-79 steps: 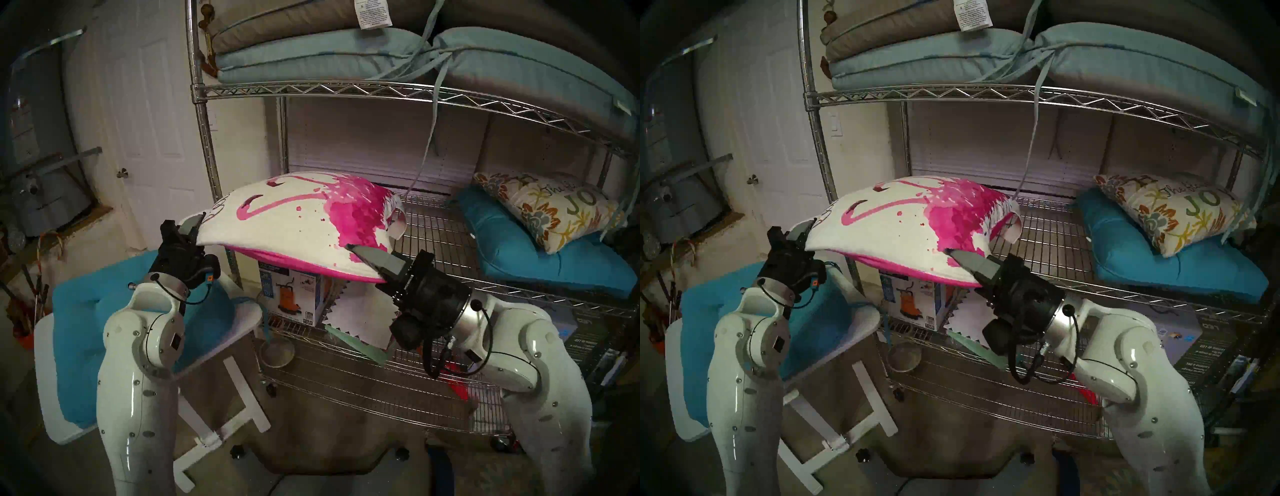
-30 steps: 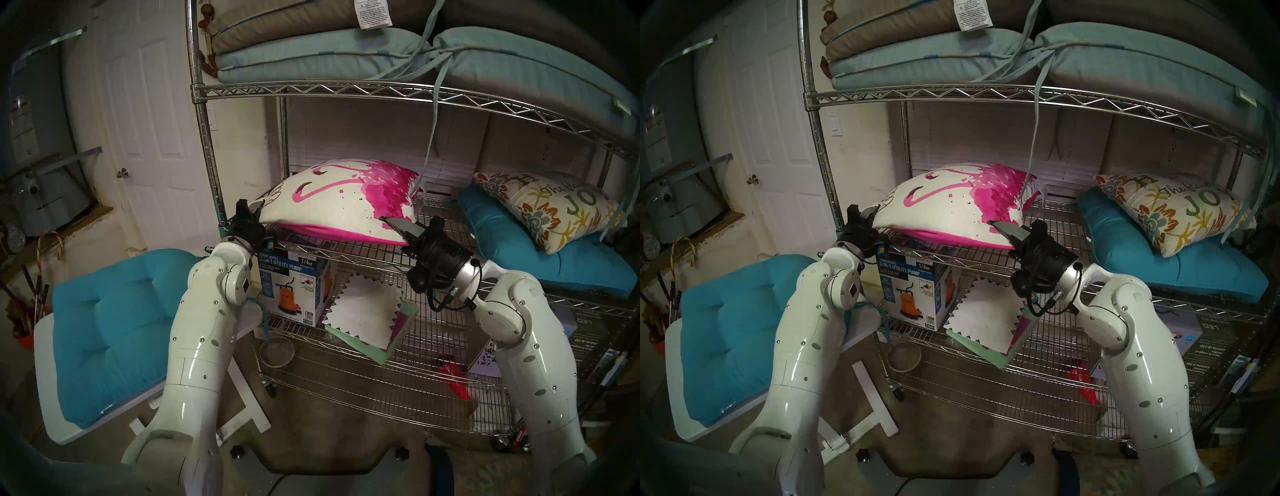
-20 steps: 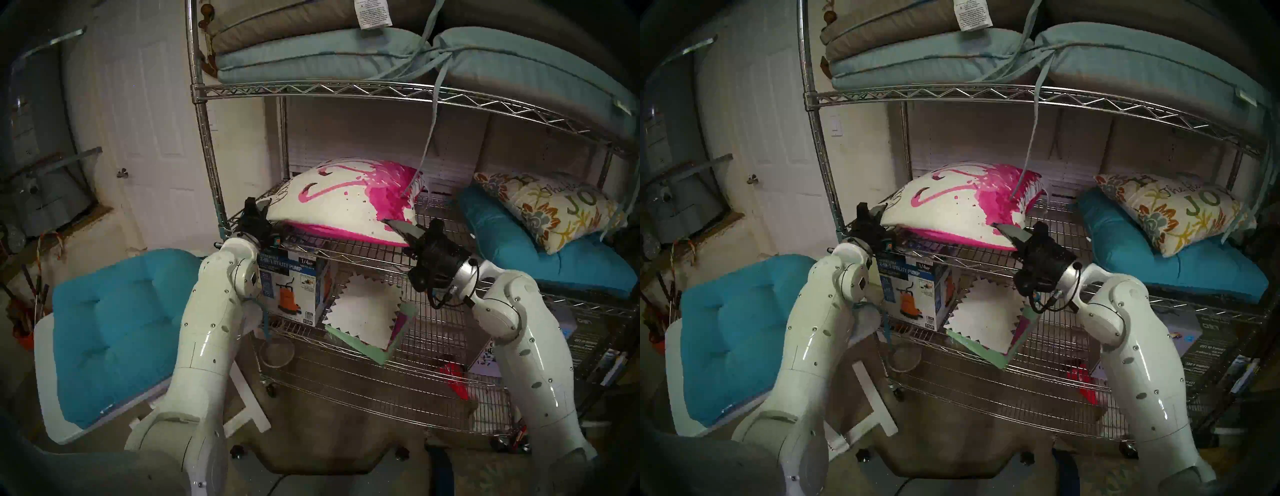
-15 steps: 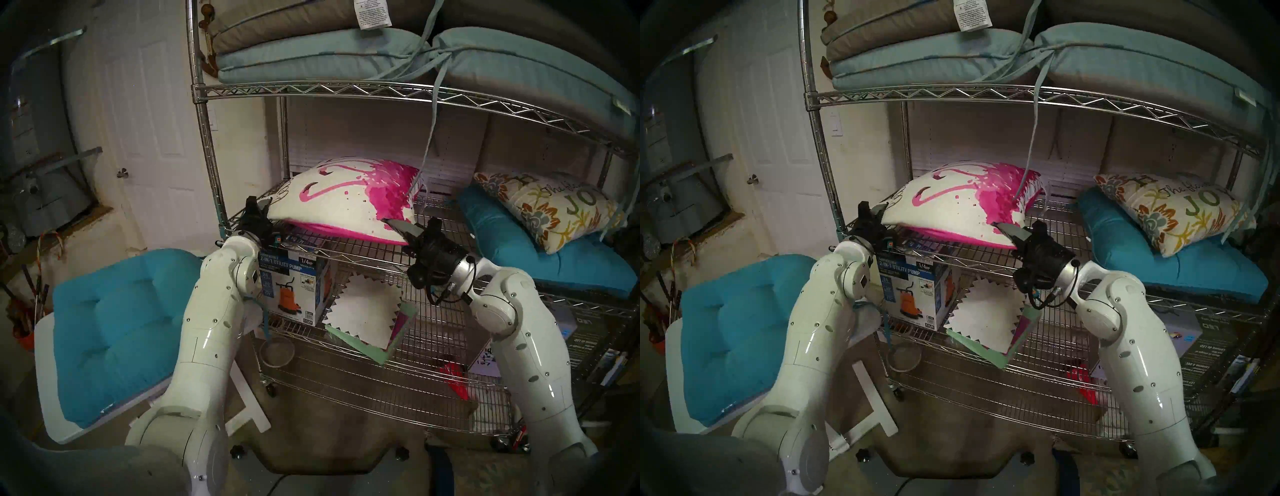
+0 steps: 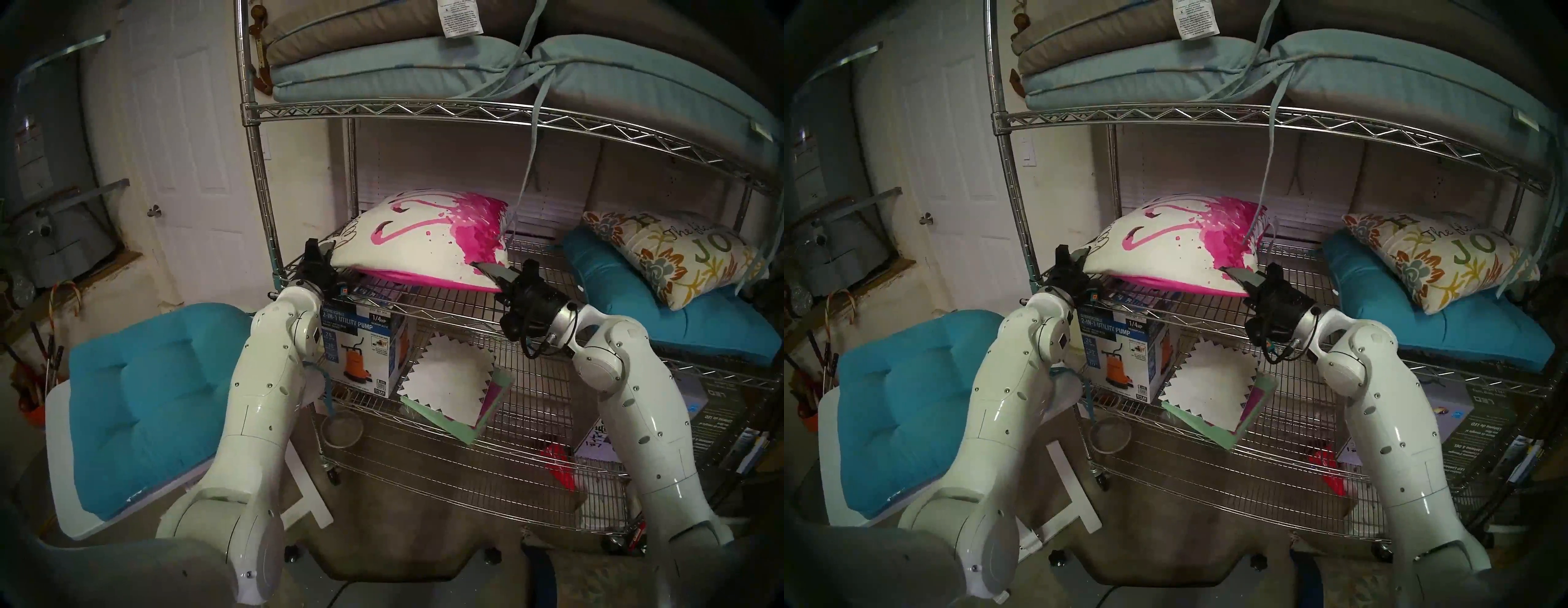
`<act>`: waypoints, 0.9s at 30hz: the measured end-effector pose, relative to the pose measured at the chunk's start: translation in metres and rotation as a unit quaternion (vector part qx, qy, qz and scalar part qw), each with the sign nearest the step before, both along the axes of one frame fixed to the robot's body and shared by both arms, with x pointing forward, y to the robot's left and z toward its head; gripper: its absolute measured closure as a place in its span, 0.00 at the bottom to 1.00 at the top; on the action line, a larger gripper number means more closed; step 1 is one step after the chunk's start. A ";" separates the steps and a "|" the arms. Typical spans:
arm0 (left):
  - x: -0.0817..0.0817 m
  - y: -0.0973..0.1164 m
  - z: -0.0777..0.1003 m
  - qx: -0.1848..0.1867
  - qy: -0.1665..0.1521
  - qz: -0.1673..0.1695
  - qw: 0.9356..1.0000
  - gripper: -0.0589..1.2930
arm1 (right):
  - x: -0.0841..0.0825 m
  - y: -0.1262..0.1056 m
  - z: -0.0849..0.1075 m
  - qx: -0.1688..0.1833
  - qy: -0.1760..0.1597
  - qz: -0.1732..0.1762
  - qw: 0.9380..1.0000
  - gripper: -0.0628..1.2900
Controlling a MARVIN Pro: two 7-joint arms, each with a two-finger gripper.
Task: Put cushion on the shelf
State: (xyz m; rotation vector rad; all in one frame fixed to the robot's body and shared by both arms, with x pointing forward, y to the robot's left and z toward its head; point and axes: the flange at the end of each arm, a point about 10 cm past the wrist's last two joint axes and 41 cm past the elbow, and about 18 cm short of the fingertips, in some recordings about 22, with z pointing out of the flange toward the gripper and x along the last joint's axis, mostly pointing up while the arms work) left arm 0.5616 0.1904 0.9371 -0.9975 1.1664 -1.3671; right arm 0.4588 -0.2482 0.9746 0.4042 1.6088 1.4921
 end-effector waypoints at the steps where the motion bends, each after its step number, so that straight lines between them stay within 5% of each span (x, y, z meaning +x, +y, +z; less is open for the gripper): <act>1: 0.001 -0.001 0.000 0.001 0.000 0.001 1.000 0.82 | 0.002 -0.001 -0.001 -0.001 0.000 0.000 1.000 0.89; 27: 0.005 -0.001 0.006 0.009 -0.012 0.037 0.999 0.81 | 0.033 -0.026 -0.007 -0.010 -0.020 0.002 1.000 0.89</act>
